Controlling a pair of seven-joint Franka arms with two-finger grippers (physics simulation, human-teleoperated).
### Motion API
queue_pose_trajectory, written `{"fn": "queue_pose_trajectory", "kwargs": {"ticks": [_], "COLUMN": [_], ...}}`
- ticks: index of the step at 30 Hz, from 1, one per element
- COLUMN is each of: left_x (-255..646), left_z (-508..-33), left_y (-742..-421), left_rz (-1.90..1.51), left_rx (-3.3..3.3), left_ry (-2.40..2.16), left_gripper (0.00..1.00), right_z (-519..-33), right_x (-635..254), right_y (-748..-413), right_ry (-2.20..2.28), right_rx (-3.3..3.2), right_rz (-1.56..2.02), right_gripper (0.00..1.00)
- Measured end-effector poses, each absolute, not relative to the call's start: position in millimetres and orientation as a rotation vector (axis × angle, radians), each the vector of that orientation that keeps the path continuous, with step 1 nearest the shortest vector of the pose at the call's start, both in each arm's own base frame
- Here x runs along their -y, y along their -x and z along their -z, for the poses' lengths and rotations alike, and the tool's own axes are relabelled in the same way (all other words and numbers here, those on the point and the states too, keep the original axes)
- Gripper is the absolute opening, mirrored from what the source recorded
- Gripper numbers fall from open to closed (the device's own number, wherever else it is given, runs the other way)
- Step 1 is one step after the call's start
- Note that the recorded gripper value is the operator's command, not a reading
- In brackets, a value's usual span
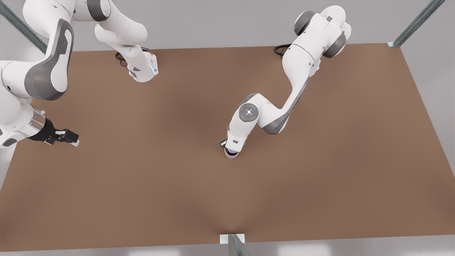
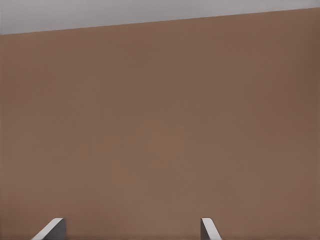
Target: Stack the cups, with the pink cup at the bottom and the purple cup at the top
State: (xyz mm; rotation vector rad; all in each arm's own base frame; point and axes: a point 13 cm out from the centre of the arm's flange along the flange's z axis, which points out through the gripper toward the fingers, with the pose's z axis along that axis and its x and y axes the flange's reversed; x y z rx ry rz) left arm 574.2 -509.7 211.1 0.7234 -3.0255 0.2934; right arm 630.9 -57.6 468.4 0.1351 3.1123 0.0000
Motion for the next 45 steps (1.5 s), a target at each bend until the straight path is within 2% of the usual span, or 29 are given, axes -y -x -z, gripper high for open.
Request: {"fn": "queue_pose_trajectory", "kwargs": {"ticks": [3, 14, 15, 16, 17, 28, 29, 30, 33, 36, 38, 40, 42, 45], "left_x": [509, 508, 509, 509, 509, 505, 505, 503, 458, 316, 213, 145, 103, 96], "left_z": [-210, -211, -212, -212, -214, -221, -221, -223, -254, -299, -328, -370, -423, -474], "left_y": [-575, -577, -577, -578, -579, -583, -583, -584, -615, -673, -692, -689, -672, -645], "left_rz": [-0.288, -0.285, -0.287, -0.289, -0.292, -0.288, -0.287, -0.284, -0.246, -0.147, -0.031, 0.049, 0.047, 0.03], "left_rx": [3.033, 3.037, 3.037, 3.037, 3.038, 3.058, 3.059, 3.063, 3.089, 3.049, 3.04, 3.056, 3.082, 3.143], "left_ry": [-0.725, -0.737, -0.739, -0.74, -0.742, -0.743, -0.741, -0.74, -0.8, -0.967, -1.044, -1.039, -0.985, -0.788], "left_gripper": [0.31, 0.33, 0.37, 0.47, 0.49, 0.52, 1.0, 1.0, 1.0, 1.0, 1.0, 1.0, 1.0, 1.0], "right_z": [-469, -468, -468, -468, -468, -472, -474, -474, -475, -477, -477, -477, -477, -478], "right_x": [59, 59, 59, 60, 60, 64, 64, 64, 63, 63, 63, 63, 62, 65], "right_y": [-631, -631, -630, -630, -630, -631, -631, -632, -632, -631, -631, -631, -630, -630], "right_ry": [-0.136, -0.134, -0.136, -0.137, -0.138, -0.146, -0.145, -0.145, -0.144, -0.144, -0.144, -0.143, -0.143, -0.149], "right_rx": [-3.113, -3.114, -3.114, -3.114, -3.114, -3.106, -3.102, -3.101, -3.1, -3.098, -3.1, -3.101, -3.101, -3.101], "right_rz": [0.0, -0.001, -0.001, -0.001, -0.001, -0.001, -0.001, -0.001, -0.002, -0.003, -0.003, -0.004, -0.006, -0.006], "right_gripper": [1.0, 1.0, 1.0, 1.0, 1.0, 1.0, 1.0, 1.0, 1.0, 1.0, 1.0, 1.0, 1.0, 1.0]}}
